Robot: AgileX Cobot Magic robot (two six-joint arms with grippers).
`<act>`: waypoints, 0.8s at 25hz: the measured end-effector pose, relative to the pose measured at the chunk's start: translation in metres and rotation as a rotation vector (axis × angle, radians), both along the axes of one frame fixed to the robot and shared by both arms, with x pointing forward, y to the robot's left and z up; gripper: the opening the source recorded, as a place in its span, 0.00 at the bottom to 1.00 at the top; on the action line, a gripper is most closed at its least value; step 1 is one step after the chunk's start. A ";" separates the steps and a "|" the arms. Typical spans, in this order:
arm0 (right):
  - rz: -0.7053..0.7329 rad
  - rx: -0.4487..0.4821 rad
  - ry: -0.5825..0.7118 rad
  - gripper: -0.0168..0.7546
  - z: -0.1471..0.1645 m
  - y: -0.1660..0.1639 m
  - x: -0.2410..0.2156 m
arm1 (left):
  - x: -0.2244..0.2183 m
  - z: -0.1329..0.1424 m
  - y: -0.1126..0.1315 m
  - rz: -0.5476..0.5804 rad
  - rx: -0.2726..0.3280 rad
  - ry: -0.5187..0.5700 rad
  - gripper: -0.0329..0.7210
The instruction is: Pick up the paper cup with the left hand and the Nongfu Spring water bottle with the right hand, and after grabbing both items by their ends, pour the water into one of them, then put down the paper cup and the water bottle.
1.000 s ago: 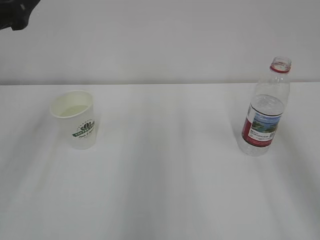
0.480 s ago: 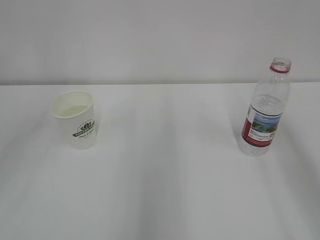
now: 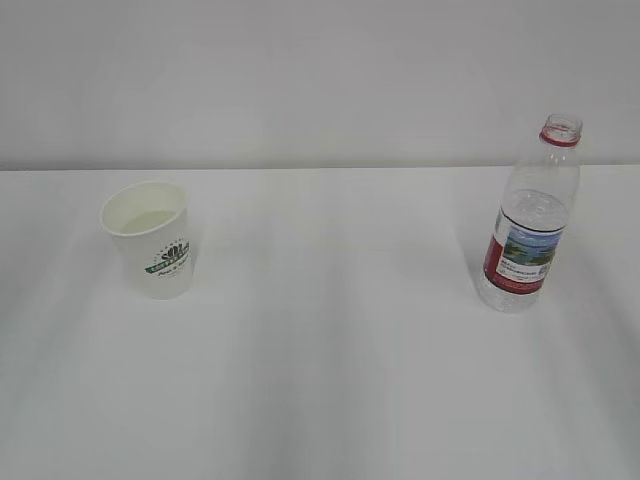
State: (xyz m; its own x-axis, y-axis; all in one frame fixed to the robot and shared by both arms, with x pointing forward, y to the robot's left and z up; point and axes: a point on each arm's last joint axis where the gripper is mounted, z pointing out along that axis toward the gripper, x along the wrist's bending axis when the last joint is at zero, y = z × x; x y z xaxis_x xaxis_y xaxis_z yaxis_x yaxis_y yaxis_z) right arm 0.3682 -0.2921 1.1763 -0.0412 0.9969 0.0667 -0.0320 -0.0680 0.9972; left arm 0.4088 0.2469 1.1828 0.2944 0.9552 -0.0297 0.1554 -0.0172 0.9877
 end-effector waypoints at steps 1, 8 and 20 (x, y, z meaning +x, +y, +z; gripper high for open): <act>-0.003 0.001 -0.003 0.78 0.001 -0.001 -0.005 | -0.006 0.001 0.002 0.001 0.002 0.005 0.75; -0.046 -0.009 0.029 0.78 0.000 -0.008 -0.043 | -0.052 0.006 0.019 0.017 0.035 0.058 0.74; -0.130 -0.022 0.044 0.78 -0.010 -0.020 -0.111 | -0.118 -0.004 0.043 0.039 0.067 0.168 0.73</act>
